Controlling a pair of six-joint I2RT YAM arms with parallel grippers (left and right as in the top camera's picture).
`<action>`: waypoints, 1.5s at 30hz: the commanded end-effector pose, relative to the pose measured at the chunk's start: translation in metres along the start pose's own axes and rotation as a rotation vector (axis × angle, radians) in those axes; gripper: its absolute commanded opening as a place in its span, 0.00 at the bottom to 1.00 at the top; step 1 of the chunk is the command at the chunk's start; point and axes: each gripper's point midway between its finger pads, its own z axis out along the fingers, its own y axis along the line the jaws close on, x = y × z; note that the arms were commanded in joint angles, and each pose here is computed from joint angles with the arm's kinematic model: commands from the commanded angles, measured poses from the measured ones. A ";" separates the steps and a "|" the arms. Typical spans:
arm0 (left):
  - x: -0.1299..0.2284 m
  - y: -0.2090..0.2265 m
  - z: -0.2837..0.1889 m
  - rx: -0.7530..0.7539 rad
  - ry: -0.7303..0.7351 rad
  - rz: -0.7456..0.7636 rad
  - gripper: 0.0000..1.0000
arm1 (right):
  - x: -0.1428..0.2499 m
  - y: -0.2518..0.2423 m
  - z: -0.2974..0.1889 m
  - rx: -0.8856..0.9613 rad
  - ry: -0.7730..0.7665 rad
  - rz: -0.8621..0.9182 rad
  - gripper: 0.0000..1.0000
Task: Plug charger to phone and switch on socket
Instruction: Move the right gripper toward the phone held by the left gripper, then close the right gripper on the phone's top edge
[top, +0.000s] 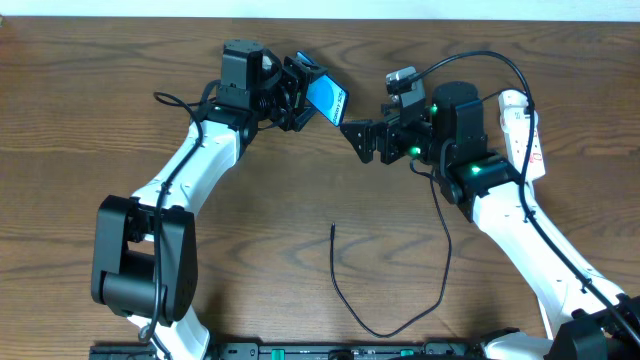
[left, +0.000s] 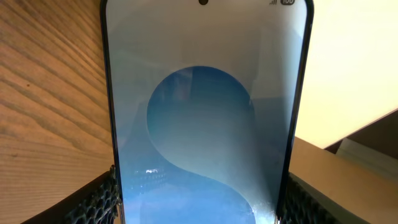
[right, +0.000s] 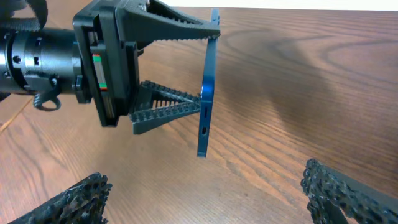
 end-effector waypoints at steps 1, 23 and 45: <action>0.015 -0.030 -0.010 0.061 0.018 0.010 0.07 | -0.012 -0.001 0.000 0.027 -0.031 0.021 0.98; 0.057 -0.038 0.003 0.075 0.123 -0.026 0.07 | -0.001 -0.012 0.017 0.036 -0.006 0.072 0.94; 0.090 -0.045 0.011 0.096 0.204 0.004 0.07 | -0.008 -0.015 0.016 0.056 -0.036 0.085 0.75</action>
